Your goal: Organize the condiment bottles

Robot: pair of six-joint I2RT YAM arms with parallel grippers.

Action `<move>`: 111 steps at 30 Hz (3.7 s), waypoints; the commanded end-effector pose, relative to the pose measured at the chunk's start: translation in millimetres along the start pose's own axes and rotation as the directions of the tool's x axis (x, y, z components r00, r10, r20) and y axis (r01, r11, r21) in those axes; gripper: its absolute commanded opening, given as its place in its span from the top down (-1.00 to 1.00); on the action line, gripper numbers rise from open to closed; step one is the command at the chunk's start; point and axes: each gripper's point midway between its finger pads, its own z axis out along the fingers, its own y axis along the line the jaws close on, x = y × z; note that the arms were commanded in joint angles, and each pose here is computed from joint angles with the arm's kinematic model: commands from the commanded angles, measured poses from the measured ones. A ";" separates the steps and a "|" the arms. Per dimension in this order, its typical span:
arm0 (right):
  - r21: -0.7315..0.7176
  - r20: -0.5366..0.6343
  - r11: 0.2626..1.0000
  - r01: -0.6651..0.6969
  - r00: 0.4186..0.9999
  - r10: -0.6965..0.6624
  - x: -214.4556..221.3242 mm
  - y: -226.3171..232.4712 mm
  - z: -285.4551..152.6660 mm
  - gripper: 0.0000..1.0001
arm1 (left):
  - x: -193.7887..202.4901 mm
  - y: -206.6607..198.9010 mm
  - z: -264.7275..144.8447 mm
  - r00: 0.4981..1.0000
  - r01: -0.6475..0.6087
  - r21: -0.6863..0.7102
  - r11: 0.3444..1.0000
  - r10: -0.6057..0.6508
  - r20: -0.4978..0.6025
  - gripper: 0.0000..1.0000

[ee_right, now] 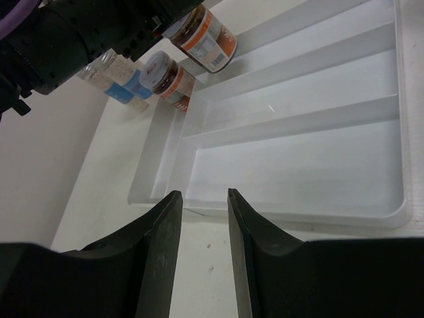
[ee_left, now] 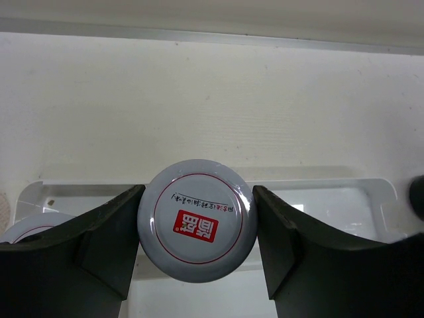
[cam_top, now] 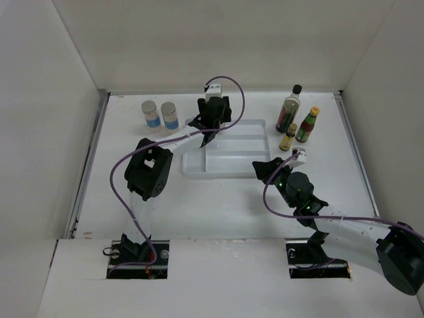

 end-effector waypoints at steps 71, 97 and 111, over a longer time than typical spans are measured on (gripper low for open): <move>-0.061 -0.006 0.998 -0.011 1.000 0.010 -1.9 19.7 10.3 -0.66 | -95.4 170.4 -75.8 0.978 0.152 -0.250 0.956 -0.109 0.181 0.23; -0.064 -0.003 0.998 -0.012 1.000 0.012 -1.8 19.1 8.1 -0.65 | 5.5 71.4 -181.0 0.997 0.039 -0.067 0.997 -0.035 0.067 0.27; -0.060 -0.009 0.998 -0.010 1.000 0.009 1.0 18.3 11.3 -0.67 | 55.8 91.2 -188.7 1.000 0.028 -0.105 0.994 -0.029 -0.008 -0.18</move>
